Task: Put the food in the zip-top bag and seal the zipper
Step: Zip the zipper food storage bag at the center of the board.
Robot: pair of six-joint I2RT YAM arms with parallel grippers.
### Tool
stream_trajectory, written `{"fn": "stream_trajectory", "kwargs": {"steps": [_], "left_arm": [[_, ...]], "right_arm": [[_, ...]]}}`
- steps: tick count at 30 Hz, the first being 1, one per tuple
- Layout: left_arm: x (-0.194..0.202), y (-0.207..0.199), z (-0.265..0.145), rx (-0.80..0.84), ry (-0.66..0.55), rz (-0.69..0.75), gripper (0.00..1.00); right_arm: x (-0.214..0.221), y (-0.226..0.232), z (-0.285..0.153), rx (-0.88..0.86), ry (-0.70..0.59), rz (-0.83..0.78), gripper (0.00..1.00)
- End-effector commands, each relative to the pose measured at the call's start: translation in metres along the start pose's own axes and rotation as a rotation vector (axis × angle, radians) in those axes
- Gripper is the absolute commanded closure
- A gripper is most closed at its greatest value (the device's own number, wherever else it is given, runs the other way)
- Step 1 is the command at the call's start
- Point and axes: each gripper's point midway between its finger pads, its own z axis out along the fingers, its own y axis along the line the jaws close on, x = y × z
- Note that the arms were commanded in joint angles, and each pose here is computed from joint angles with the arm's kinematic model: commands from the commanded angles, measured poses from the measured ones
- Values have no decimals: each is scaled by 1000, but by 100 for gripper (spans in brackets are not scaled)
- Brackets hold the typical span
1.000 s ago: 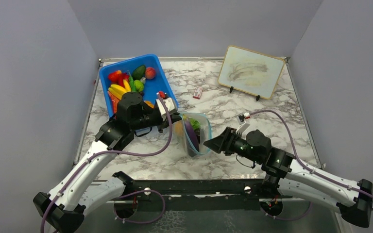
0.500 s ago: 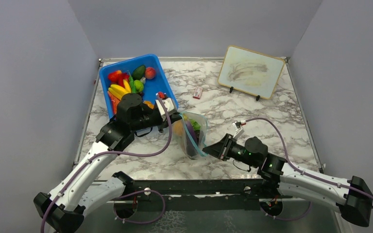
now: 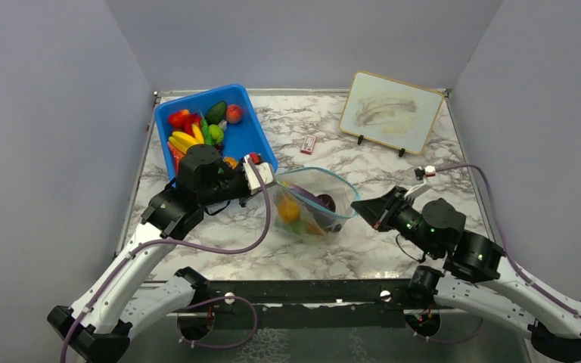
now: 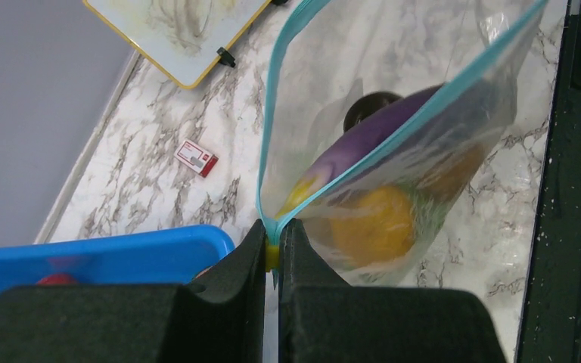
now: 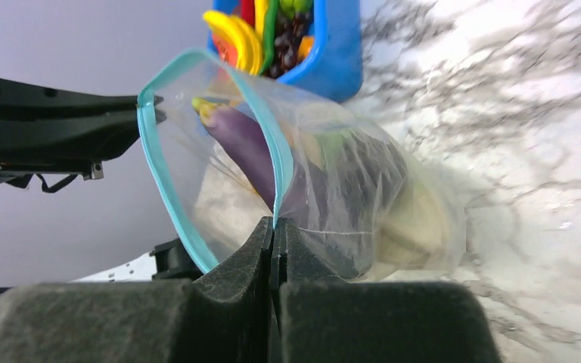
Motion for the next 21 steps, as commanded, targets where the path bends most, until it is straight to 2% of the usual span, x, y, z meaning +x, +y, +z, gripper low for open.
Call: {"fn": "stream_trajectory", "kwargs": {"steps": [1,5,8,10,13,17,21], "left_arm": [[-17,8,-10,-11,10,80,100],[-12,-13,-8,99,6,65,100],[-13,-32,-2,212,-29,26,100],[-15,-41,4,278,-50,-18,100],[-11,-49,10,331,-49,-69,100],[0,-40,14,276,4,-103,100],[-2,-36,14,253,11,-132,100]], "right_arm": [[-30,-30,-27,171,-73,-144,99],[-43,-46,-34,276,-117,-170,99],[-38,-55,-28,331,-89,-220,99],[-32,-52,-19,319,-57,-254,99],[-11,-38,1,205,32,-356,99],[-2,-45,7,228,80,-428,90],[-14,-34,5,193,66,-513,77]]}}
